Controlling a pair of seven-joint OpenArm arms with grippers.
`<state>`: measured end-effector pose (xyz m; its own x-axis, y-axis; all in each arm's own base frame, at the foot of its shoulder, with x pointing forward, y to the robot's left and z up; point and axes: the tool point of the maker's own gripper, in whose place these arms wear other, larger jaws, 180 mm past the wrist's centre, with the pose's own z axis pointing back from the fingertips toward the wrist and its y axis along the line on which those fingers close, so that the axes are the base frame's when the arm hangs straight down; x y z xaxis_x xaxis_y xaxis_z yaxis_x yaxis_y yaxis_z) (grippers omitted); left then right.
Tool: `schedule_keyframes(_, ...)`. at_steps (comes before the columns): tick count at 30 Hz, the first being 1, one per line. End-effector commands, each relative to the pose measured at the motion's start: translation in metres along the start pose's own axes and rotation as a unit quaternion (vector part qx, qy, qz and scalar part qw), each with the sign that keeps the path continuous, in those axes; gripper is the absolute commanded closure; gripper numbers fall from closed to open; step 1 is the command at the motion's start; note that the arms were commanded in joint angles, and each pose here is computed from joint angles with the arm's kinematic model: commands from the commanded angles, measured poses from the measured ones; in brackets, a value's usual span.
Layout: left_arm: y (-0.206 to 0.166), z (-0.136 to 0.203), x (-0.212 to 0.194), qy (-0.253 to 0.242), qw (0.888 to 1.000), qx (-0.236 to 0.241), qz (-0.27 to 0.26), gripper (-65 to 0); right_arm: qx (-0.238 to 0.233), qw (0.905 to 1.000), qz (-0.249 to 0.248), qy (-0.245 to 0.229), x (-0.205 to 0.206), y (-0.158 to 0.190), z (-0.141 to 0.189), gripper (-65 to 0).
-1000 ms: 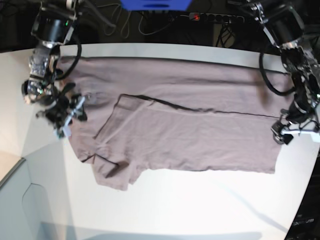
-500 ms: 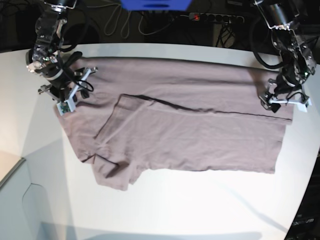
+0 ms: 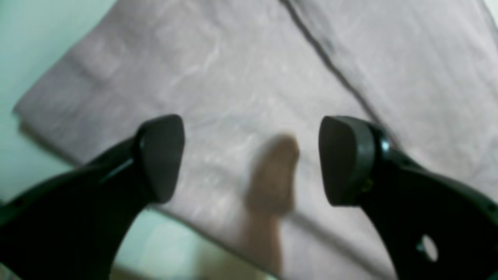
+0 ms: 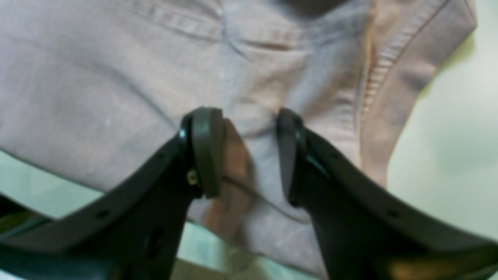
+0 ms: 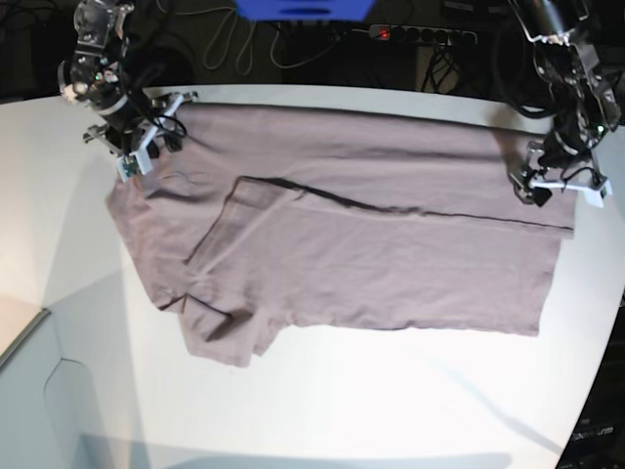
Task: Layout the t-shirt on the table in an organized manner, then fold the t-shirt properly
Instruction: 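Grasp the folded shirt edge with both grippers and straighten it, then move both grippers to the shirt's opposite long edge and grasp it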
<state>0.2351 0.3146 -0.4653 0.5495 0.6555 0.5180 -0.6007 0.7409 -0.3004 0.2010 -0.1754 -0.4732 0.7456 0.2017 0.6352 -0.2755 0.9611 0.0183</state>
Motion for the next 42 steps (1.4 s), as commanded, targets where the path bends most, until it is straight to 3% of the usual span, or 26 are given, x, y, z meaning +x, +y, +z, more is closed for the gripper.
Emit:
schedule_keyframes(1,0.010,0.005,-0.011,0.024,1.000,0.018,-0.001,-52.8,-0.003,1.0000,0.006,0.003,-0.001,-0.003,0.003,-22.1)
schedule_keyframes(11,0.010,0.032,-0.016,0.005,1.000,0.016,-0.025,-52.8,-0.001,0.9993,0.010,0.037,-0.033,-0.002,0.016,-21.9)
schedule_keyframes(16,0.008,0.039,-0.014,0.000,0.999,0.014,-0.034,-52.8,-0.005,1.0000,0.003,0.007,-0.030,-0.002,0.021,-22.0)
schedule_keyframes(27,-0.041,0.074,0.045,-0.099,0.992,-0.035,-0.069,-52.8,-0.069,0.9910,0.031,-0.110,0.068,-0.042,0.034,-22.2)
schedule_keyframes(34,-0.088,0.070,0.105,-0.161,0.982,-0.078,-0.054,-52.8,-0.069,0.9791,0.023,-0.190,0.157,-0.062,0.006,-22.3)
schedule_keyframes(39,-0.108,0.048,0.139,-0.165,0.981,-0.095,-0.030,-52.8,-0.059,0.9836,0.021,-0.169,0.185,-0.083,-0.034,-22.3)
schedule_keyframes(42,-0.108,0.029,0.153,-0.152,0.984,-0.091,-0.016,-52.8,-0.051,0.9891,0.015,-0.137,0.190,-0.100,-0.058,-25.5)
